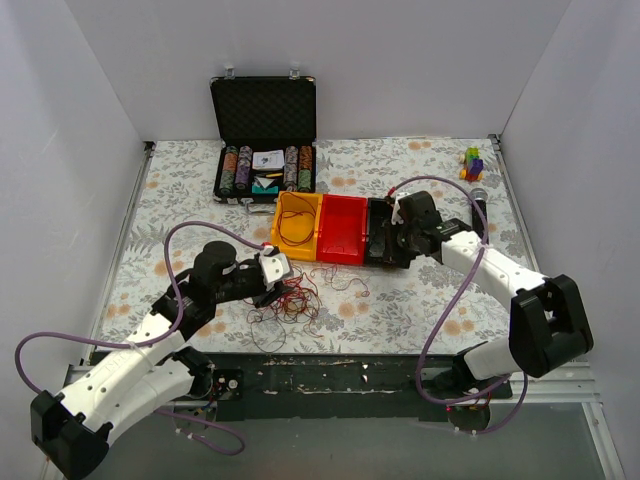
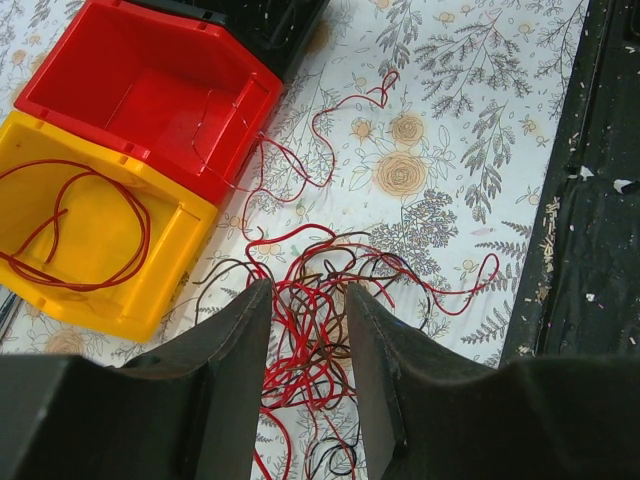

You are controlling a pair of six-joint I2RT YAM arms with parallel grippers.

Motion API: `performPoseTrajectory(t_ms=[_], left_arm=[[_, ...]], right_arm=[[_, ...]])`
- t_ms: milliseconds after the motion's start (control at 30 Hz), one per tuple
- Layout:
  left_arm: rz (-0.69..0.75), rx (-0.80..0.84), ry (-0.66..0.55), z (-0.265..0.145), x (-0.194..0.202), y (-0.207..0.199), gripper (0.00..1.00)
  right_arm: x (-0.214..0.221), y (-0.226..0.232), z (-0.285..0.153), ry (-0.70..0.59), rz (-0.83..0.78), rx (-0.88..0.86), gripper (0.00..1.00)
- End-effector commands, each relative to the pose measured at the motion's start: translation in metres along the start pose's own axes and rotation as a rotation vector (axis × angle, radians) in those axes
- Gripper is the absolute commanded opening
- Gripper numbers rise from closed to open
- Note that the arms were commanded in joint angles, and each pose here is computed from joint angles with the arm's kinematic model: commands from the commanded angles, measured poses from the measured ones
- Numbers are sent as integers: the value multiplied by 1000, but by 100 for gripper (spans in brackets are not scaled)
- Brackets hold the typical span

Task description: Untangle the cables

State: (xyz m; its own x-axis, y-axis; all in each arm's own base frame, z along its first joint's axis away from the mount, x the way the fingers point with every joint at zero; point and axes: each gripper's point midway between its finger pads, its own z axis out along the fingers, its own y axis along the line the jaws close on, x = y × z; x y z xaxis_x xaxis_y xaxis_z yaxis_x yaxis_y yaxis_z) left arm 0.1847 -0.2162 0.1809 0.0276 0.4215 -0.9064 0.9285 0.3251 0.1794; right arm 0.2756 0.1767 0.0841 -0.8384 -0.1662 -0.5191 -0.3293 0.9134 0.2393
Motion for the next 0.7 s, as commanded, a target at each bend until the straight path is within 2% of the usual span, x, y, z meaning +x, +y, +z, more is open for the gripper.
performPoseTrajectory(t_ms=[0,233,667], left_arm=[[10,7,-7,-3,0,-2,35],[8,5,-8,-3,2,-3,35],[4,7,-8,-4,3,-4,35]], right_arm=[[-57,-4,-12,-185,-6,66,23],[-73,-22,-1,-183,1,119,22],[-83,-30,33,-120,54,97,16]])
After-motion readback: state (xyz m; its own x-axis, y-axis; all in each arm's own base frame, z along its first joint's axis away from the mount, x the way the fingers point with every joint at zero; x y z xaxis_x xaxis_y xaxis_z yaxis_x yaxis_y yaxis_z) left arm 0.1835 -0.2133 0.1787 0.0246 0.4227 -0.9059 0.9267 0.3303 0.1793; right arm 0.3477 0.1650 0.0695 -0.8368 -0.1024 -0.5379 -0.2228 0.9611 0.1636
